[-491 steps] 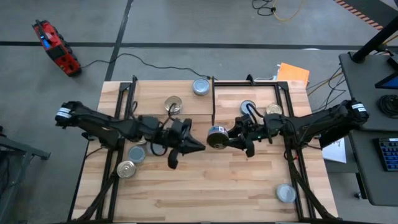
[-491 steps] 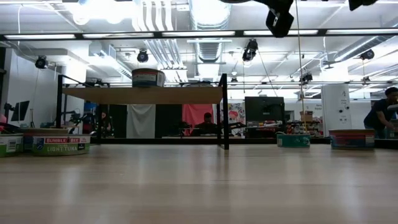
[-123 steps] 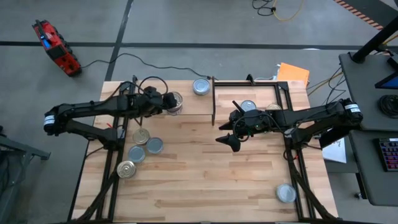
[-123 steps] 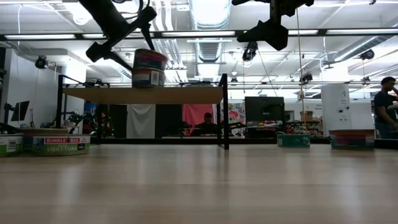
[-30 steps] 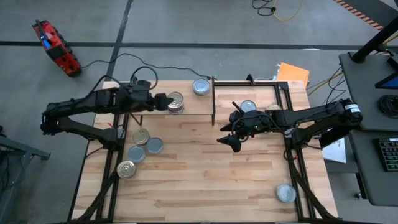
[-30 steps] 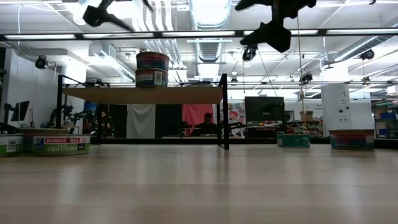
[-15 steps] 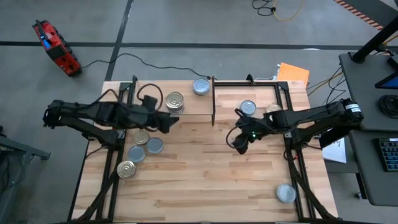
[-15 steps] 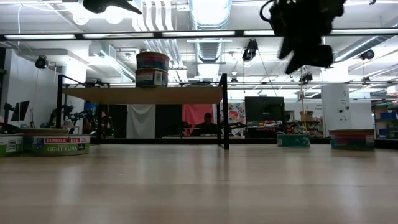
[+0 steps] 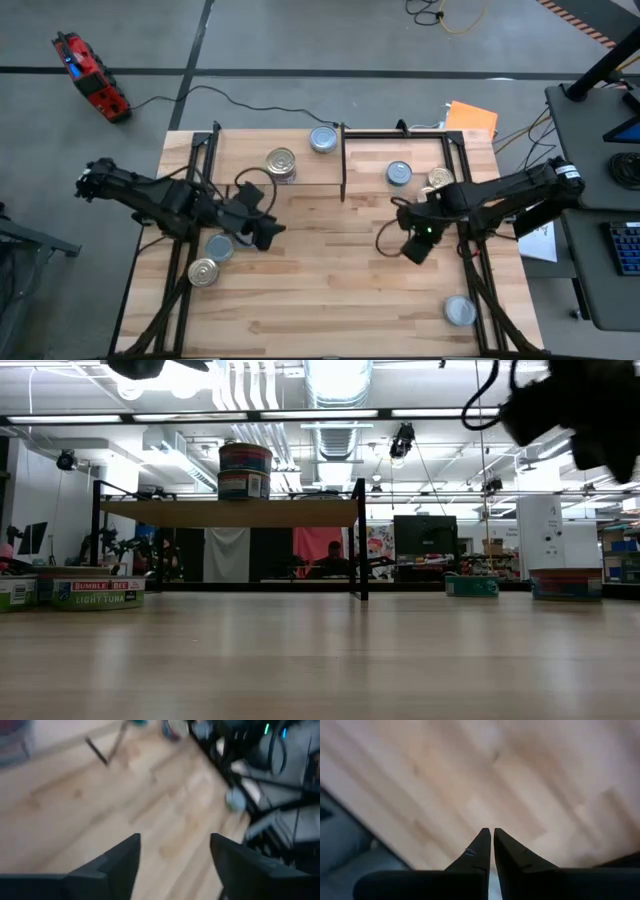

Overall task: Stack canned seafood by type on shelf
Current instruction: Stack the green tuna can on top of the green tuna can on the shelf

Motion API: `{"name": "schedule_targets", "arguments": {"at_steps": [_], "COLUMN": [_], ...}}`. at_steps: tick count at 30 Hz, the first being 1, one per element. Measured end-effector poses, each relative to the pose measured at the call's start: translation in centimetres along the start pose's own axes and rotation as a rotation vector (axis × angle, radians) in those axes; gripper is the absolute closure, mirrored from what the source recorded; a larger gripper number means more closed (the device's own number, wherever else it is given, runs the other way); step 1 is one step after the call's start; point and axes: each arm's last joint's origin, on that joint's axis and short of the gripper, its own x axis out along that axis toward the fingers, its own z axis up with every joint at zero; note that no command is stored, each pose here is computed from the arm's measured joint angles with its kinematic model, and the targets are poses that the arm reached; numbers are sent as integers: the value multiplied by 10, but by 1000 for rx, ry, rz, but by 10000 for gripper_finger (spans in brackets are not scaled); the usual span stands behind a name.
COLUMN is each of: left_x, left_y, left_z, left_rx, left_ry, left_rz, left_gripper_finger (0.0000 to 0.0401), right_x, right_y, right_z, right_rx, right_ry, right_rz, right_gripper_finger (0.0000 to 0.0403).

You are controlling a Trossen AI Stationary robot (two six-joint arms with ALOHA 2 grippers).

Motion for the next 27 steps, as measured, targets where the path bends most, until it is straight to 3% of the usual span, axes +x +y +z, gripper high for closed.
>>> {"name": "schedule_targets", "arguments": {"at_steps": [6,10,17,27], "left_x": [4,13,43,85], "left_y": [-3,-1,14,24], "left_z": [-21,-36,-58,-83], "left_rx": [64,93,124,286], "left_ry": [181,282,401,468], "left_rz": [10,98,411,603], "left_gripper_finger": [310,387,396,401], "right_x": [10,17,22,21], "right_y": [19,27,33,33], "right_z": [-30,-52,-69,-64], "right_rx": [-70,-107,-95,-64], "right_ry": [75,106,34,-102], "right_rz": [5,-19,-60,-88], "right_gripper_finger": [393,393,393,393]}}
